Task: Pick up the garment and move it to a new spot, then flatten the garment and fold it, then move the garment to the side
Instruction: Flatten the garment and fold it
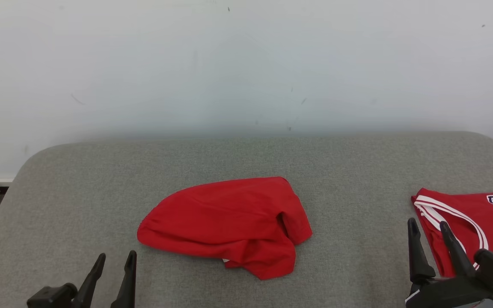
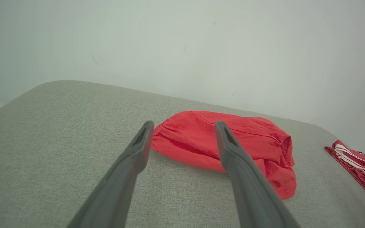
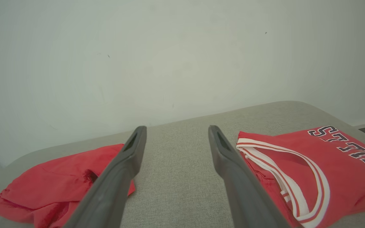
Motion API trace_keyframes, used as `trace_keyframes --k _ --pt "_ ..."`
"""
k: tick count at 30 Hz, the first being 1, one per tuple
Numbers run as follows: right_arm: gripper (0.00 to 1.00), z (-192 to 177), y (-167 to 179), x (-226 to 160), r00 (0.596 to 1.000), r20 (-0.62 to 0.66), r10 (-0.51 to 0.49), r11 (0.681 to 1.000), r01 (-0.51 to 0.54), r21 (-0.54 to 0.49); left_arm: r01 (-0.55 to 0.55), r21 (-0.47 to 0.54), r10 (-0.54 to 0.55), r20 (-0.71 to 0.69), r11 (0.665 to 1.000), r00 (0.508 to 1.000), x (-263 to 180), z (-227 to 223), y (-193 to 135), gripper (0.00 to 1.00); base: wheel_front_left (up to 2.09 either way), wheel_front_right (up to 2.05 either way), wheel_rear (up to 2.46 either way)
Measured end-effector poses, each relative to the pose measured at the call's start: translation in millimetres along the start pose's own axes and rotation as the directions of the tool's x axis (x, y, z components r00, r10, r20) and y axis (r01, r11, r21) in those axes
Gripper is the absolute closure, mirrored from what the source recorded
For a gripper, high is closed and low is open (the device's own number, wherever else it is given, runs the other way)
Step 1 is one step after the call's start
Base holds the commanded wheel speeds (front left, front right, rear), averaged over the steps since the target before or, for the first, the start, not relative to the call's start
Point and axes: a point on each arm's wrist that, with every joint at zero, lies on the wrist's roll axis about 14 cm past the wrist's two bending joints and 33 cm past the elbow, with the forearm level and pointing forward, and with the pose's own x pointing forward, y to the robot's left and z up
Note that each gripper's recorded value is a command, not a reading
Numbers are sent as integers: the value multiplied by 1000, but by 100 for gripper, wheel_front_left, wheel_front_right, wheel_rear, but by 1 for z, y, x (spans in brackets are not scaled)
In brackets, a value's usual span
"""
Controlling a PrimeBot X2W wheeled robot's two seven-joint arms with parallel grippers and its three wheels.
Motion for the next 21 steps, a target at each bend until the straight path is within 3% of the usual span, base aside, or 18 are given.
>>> trace_keyframes --k 21 --pt "0 -10 -5 0 999 -29 -17 1000 16 -9 -37 37 38 -24 999 999 1 5 6 0 0 0 0"
